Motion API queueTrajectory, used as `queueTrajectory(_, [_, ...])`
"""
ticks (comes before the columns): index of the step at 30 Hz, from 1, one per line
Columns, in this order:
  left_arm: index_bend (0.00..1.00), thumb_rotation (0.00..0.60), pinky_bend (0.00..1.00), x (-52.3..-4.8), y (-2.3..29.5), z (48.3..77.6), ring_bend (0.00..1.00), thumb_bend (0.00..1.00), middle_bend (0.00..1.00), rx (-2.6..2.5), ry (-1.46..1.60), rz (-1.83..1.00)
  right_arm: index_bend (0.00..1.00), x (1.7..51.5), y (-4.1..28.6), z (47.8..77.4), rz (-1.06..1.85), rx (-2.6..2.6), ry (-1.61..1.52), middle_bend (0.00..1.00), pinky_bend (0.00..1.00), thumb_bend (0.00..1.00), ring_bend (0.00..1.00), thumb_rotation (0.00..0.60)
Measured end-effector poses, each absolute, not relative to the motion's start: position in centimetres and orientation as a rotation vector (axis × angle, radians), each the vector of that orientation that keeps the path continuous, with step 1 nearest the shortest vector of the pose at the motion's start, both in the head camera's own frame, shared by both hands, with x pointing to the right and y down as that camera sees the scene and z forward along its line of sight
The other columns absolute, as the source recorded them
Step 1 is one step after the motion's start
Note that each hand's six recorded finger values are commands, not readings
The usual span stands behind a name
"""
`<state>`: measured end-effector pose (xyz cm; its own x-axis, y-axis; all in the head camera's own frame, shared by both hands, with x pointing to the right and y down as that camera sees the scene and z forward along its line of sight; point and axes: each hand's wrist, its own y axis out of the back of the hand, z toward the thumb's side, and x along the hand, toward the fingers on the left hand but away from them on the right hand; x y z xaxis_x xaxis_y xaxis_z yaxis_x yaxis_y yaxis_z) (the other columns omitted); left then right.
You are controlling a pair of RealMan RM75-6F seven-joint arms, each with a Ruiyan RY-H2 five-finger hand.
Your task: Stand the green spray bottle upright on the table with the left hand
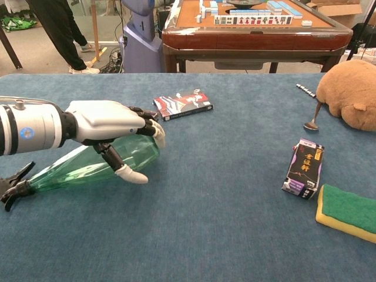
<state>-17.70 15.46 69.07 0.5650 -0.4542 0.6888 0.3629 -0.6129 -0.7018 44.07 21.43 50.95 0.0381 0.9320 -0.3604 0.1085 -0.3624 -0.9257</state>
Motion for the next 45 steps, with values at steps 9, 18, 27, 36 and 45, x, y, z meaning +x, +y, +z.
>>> queueTrajectory(9, [0.19,0.244,0.0,-20.7,12.0,70.5,0.0,0.17,0.12,-1.755,0.108,-1.384,0.29,44.1,21.4,51.0,1.409,-1.574,-1.084,0.23,0.18,0.25,0.15,0.6])
queueTrajectory(18, [0.19,0.243,0.0,-25.0,7.1,71.7,0.0,0.17,0.12,-1.567,0.199,-1.62,0.29,44.3,21.6,50.7,1.413,-1.566,-1.09,0.23,0.18,0.25,0.15,0.6])
queueTrajectory(27, [0.19,0.33,0.0,-25.9,5.7,69.5,0.0,0.17,0.12,-1.582,0.309,-1.586,0.29,44.0,21.5,50.9,1.404,-1.578,-1.083,0.23,0.18,0.25,0.15,0.6])
queueTrajectory(36, [0.22,0.599,0.0,-23.9,8.2,65.7,0.0,0.17,0.13,-1.652,0.252,-1.335,0.29,44.0,21.7,50.8,1.4,-1.578,-1.085,0.23,0.18,0.25,0.15,0.6])
queueTrajectory(45, [0.23,0.229,0.0,-22.7,12.5,65.1,0.0,0.15,0.14,-1.752,0.066,-1.227,0.29,43.8,21.9,50.7,1.389,-1.585,-1.09,0.23,0.18,0.25,0.15,0.6])
